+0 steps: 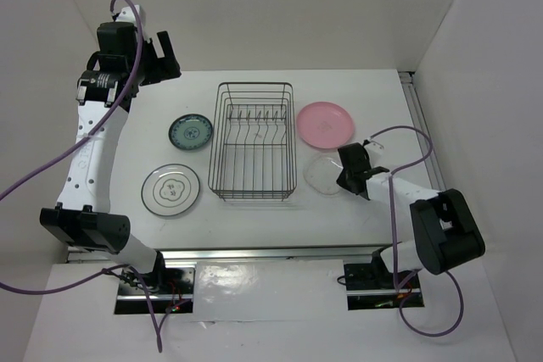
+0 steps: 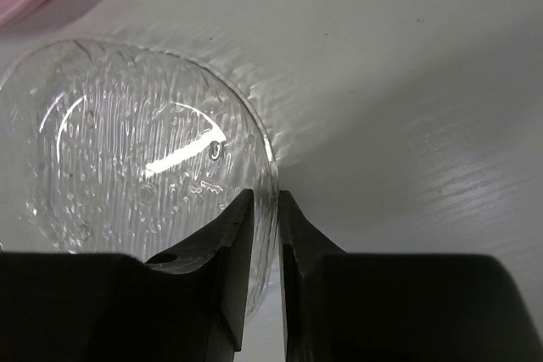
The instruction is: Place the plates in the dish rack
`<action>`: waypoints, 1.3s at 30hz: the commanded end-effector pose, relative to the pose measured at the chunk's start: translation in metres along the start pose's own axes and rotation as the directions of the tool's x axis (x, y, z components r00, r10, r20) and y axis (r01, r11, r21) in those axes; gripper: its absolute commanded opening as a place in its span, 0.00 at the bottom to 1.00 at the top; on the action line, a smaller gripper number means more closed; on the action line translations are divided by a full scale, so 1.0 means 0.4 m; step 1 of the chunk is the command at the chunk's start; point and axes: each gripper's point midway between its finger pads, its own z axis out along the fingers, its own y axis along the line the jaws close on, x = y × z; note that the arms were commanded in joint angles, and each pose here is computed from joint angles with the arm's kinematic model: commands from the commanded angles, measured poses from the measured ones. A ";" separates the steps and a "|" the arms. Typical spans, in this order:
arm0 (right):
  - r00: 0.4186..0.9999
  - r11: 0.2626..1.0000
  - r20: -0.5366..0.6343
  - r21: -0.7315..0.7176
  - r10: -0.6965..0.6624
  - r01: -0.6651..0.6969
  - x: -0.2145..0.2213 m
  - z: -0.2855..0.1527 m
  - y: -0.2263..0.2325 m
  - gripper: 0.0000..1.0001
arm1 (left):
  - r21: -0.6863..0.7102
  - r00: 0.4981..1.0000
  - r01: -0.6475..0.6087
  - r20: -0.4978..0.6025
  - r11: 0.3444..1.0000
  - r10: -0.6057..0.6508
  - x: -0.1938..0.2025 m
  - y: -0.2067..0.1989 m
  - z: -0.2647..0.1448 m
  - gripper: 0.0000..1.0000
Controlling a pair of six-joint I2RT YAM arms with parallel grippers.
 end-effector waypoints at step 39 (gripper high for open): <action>0.914 0.943 0.397 0.329 -0.086 -0.055 -0.273 -0.268 -0.046 0.00 | 0.002 0.991 0.062 -0.117 0.998 -0.061 0.073 0.000 0.122 1.00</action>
